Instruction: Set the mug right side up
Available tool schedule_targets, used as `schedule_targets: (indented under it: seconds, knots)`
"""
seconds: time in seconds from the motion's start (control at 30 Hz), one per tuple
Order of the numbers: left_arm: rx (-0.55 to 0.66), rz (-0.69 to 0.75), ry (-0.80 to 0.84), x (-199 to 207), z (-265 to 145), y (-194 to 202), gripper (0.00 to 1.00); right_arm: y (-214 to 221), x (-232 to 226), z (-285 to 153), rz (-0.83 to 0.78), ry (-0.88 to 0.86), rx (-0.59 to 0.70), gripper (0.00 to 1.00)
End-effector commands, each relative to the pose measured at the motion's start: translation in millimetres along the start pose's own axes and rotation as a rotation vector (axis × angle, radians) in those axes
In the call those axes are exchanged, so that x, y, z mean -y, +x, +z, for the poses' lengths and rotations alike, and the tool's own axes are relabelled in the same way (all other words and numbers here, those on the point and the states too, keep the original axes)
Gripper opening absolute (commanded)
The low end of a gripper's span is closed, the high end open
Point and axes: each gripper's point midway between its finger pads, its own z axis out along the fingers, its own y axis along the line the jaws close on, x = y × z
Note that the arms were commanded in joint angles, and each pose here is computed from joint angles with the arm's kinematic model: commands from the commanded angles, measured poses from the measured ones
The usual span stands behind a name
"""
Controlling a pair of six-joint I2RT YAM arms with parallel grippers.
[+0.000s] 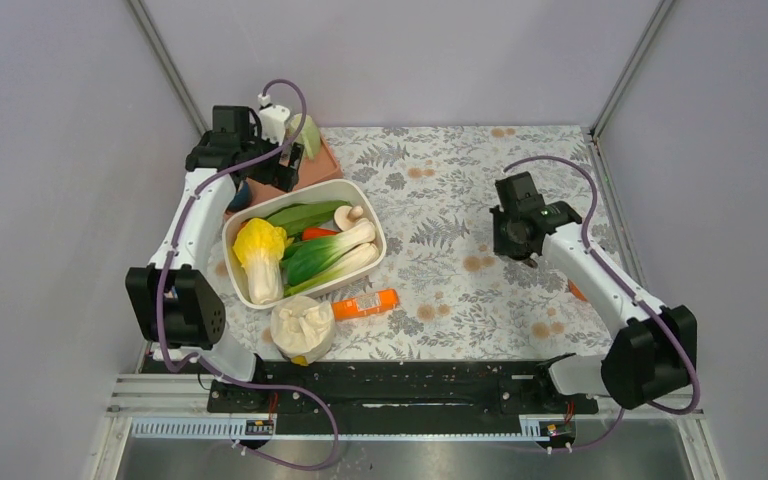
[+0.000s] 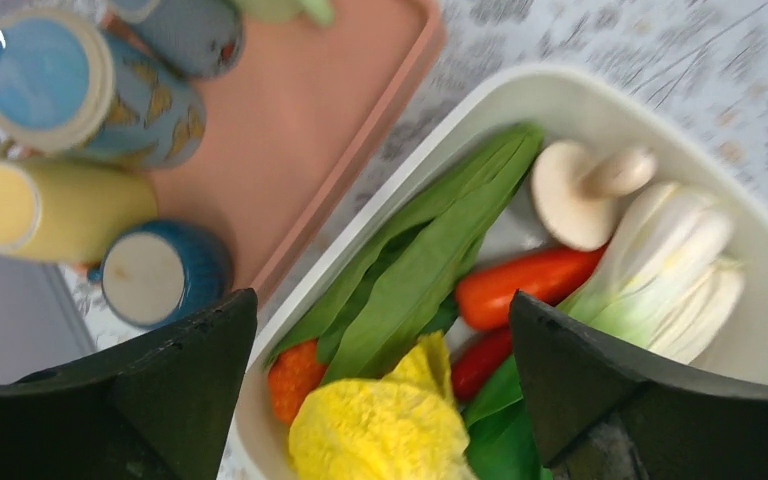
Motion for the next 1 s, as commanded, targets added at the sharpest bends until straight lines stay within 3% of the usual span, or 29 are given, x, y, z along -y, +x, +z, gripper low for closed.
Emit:
schedule_targets:
  seconds: [0.0, 0.3, 0.43, 0.8, 0.97]
  knots:
    - [-0.071, 0.099, -0.131, -30.5, -14.0, 25.0, 0.99, 44.2, 30.4, 17.9, -0.004, 0.010, -0.205, 0.00]
    - [-0.166, 0.056, -0.186, -61.9, -7.0, 71.6, 0.99, 59.1, 85.7, 57.4, 0.120, 0.103, -0.295, 0.00]
    - [-0.191, 0.037, -0.212, -78.3, -6.6, 80.7, 0.99, 67.9, 88.8, 65.8, 0.163, 0.055, -0.346, 0.00]
    - [-0.219, -0.081, -0.295, -124.1, 24.7, 86.5, 0.99, 70.1, 100.9, 65.3, 0.166, 0.088, -0.357, 0.59]
    - [-0.218, -0.193, -0.349, -161.4, 43.3, 87.4, 0.99, 54.8, 97.7, 48.7, 0.165, 0.072, -0.279, 0.89]
